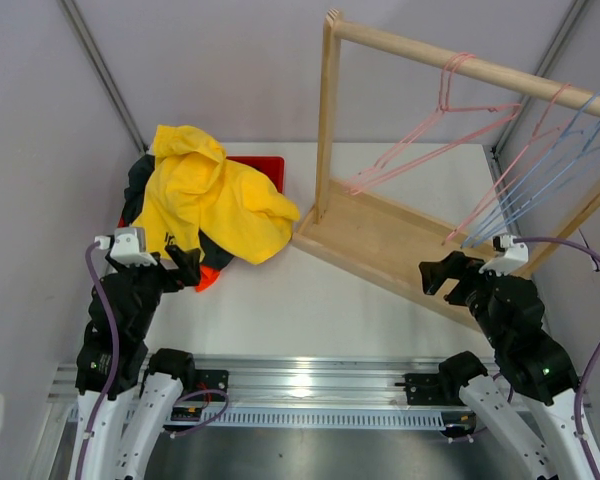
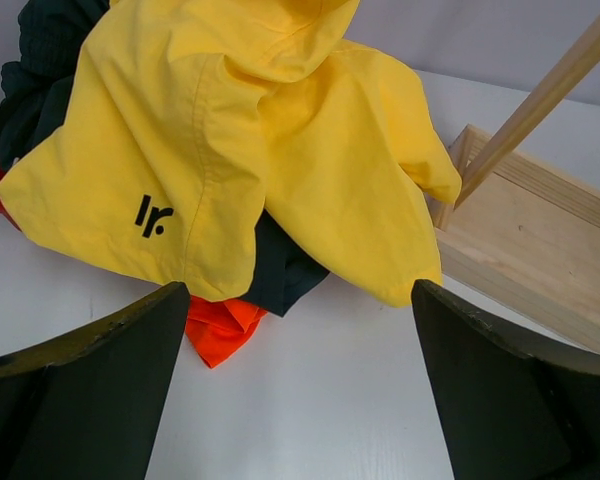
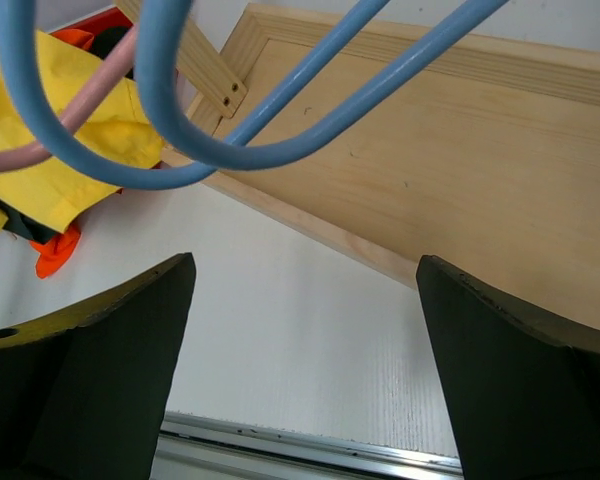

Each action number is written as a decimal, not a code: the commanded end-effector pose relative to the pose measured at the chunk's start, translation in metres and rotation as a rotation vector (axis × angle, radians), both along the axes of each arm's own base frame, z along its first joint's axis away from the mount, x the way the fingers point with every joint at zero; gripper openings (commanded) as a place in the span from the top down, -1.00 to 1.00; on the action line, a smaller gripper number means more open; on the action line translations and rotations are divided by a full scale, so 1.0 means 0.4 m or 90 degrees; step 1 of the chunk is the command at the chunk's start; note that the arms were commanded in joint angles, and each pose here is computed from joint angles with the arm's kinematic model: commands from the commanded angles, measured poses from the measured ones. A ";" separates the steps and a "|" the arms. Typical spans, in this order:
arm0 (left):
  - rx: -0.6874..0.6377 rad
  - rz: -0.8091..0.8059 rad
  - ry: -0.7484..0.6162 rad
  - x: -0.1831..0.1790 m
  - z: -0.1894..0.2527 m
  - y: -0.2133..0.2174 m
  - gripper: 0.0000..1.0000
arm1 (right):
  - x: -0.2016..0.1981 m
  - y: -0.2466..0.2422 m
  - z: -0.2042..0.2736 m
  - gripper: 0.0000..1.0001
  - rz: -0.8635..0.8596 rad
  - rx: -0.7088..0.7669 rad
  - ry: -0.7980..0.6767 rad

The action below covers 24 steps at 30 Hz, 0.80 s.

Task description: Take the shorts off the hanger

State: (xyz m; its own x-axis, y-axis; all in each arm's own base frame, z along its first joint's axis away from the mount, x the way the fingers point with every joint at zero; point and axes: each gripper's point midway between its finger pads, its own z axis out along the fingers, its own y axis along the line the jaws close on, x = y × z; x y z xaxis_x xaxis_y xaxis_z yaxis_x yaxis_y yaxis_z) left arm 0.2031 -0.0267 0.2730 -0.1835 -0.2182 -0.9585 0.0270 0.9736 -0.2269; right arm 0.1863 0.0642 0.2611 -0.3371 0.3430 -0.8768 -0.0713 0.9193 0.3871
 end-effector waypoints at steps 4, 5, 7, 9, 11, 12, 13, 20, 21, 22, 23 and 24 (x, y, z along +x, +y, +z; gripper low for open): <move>-0.015 -0.005 -0.032 -0.002 0.031 -0.006 -0.98 | -0.008 -0.009 0.034 -0.99 -0.001 0.005 -0.039; -0.015 -0.008 -0.035 -0.004 0.032 -0.008 -0.98 | -0.009 -0.009 0.035 -0.99 -0.001 0.005 -0.041; -0.015 -0.005 -0.038 -0.006 0.033 -0.005 -0.98 | -0.010 -0.010 0.035 -0.99 -0.001 0.006 -0.042; -0.014 -0.003 -0.035 -0.004 0.030 -0.004 -0.98 | -0.012 -0.010 0.036 -0.99 0.000 0.006 -0.044; -0.013 -0.003 -0.029 0.000 0.027 -0.005 -0.98 | -0.011 -0.008 0.035 -0.98 0.001 0.006 -0.042; -0.012 -0.003 -0.025 0.002 0.024 -0.005 -0.98 | -0.010 -0.008 0.036 -0.99 0.001 0.008 -0.043; -0.012 -0.004 -0.022 0.003 0.022 -0.006 -0.98 | -0.012 -0.007 0.036 -0.99 0.003 0.008 -0.043; -0.010 -0.003 -0.005 0.015 0.010 -0.007 -0.99 | -0.013 -0.007 0.038 -0.99 0.004 0.009 -0.047; -0.010 -0.003 -0.002 0.017 0.007 -0.008 -0.98 | -0.013 -0.008 0.038 -0.99 0.004 0.009 -0.048; -0.009 -0.003 0.000 0.018 0.006 -0.008 -0.98 | -0.014 -0.007 0.039 -0.99 0.005 0.010 -0.049; -0.009 -0.002 0.002 0.019 0.005 -0.007 -0.98 | -0.014 -0.008 0.039 -0.99 0.004 0.009 -0.049; -0.009 -0.002 0.002 0.019 0.006 -0.007 -0.98 | -0.015 -0.007 0.040 -0.99 0.005 0.009 -0.050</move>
